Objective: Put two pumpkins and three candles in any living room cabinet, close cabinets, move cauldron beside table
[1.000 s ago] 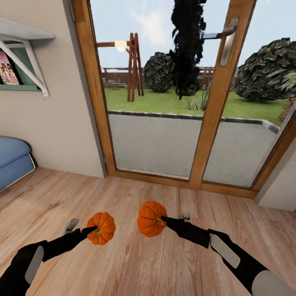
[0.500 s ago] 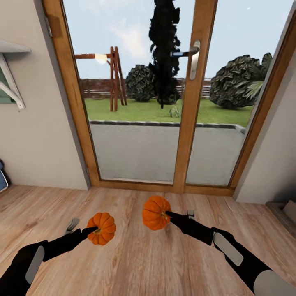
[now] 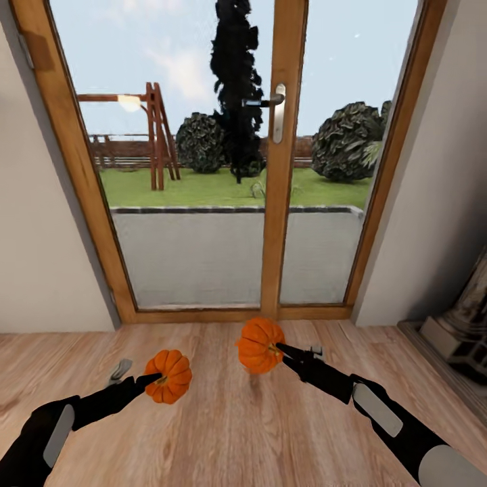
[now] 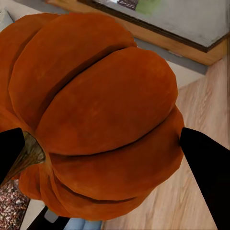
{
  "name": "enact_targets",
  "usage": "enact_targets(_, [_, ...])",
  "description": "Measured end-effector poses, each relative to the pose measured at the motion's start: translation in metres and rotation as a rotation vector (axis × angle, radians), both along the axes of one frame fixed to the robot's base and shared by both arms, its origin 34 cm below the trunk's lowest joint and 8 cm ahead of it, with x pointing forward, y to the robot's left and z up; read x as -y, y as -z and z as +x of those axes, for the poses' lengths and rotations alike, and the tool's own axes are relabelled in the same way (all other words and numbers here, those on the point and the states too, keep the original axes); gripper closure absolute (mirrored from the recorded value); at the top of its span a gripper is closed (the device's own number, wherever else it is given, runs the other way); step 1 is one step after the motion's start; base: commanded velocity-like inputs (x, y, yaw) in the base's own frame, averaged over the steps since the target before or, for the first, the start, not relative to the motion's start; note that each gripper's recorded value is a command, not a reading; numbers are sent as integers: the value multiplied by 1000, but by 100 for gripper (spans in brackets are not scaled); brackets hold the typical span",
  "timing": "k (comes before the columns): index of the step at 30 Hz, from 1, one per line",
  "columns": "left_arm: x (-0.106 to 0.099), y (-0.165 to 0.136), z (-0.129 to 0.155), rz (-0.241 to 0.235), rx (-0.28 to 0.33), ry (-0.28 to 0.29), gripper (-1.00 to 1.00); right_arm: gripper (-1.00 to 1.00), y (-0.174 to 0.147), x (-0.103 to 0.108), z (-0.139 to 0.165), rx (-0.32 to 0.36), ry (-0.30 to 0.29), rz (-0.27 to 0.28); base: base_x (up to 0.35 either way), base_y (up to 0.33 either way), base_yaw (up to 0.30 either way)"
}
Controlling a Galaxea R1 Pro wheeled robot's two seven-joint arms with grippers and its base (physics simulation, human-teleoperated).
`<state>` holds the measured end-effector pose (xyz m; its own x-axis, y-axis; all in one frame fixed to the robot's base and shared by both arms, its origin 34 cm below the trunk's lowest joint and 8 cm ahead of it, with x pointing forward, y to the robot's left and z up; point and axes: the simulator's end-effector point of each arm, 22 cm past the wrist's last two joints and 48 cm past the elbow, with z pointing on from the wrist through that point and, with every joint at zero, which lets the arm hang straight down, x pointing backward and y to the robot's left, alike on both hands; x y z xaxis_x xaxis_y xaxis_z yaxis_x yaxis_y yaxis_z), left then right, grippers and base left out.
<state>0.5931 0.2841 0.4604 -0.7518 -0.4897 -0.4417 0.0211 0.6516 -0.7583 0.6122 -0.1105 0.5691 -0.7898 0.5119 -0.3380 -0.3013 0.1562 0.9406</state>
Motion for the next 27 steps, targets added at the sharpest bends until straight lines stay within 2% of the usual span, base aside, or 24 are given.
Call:
enact_targets(7, [0, -16, 4, 0, 0, 1, 100, 100, -12, 2, 5, -10, 8, -7, -96, 0, -278])
enact_targets(18, [-1, -40, 10, -1, 1, -1, 100, 100, -34, 3, 11, -15, 10, -9, -203, 0, -278])
enact_targets(27, [-4, -60, 15, 3, 0, -5, 100, 100, -58, 8, 21, -11, 29, 5, -28, 0, -278])
